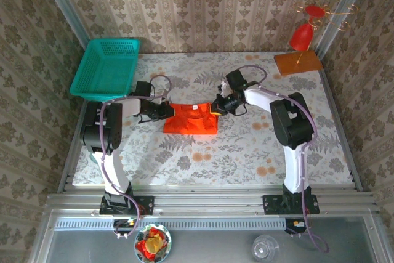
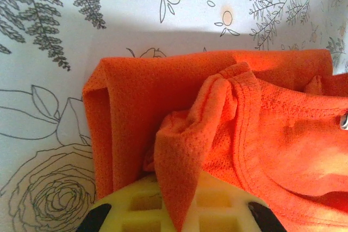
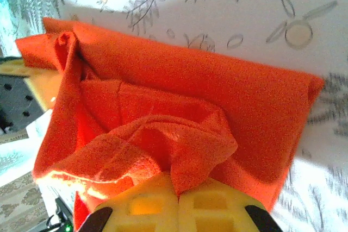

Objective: Fold the inside-out t-shirt

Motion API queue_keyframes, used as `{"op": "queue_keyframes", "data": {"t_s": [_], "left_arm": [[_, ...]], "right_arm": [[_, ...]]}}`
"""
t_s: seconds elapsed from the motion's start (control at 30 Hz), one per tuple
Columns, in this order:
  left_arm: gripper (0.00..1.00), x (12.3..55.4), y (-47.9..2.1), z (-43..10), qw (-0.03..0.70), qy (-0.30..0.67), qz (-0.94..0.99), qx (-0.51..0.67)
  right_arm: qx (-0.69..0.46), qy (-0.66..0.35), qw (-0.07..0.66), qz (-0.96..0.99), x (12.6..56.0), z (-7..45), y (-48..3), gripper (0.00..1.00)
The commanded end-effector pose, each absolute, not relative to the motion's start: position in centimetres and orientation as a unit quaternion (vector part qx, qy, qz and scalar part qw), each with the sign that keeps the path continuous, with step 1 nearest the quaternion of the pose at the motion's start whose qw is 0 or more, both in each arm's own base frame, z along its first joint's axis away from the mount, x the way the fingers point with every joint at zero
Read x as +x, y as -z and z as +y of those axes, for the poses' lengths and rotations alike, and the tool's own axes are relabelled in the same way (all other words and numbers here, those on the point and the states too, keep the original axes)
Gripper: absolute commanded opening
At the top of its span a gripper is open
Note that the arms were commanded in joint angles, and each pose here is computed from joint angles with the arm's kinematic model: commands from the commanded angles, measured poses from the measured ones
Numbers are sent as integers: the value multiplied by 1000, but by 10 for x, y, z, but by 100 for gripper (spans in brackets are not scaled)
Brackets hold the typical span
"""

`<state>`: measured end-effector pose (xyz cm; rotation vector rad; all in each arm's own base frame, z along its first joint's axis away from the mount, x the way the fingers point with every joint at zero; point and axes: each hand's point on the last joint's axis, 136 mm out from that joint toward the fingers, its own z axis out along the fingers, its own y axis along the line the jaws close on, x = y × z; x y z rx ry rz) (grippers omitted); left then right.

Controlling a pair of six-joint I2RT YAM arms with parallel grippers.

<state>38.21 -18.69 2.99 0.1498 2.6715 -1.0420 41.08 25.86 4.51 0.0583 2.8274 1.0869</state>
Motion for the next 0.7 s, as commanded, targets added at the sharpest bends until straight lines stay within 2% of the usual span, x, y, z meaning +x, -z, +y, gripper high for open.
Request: {"op": "queue_keyframes", "data": {"t_s": [0.0,0.13,0.3,0.53,0.67], "left_arm": [[0,376,-28,-181,134,350,926,46],[0,380,-52,-176,165,353,920,44],[0,387,-52,-157,184,314,931,24],[0,389,-16,-166,131,322,937,29],[0,384,-4,-164,114,314,942,23]], "right_arm": [[43,-343,27,938,411,254,-17,0],[70,-301,0,951,404,234,6,0],[73,-290,-1,954,398,226,8,0],[70,-301,4,951,398,228,-1,0],[66,-301,57,950,407,222,-30,0]]}}
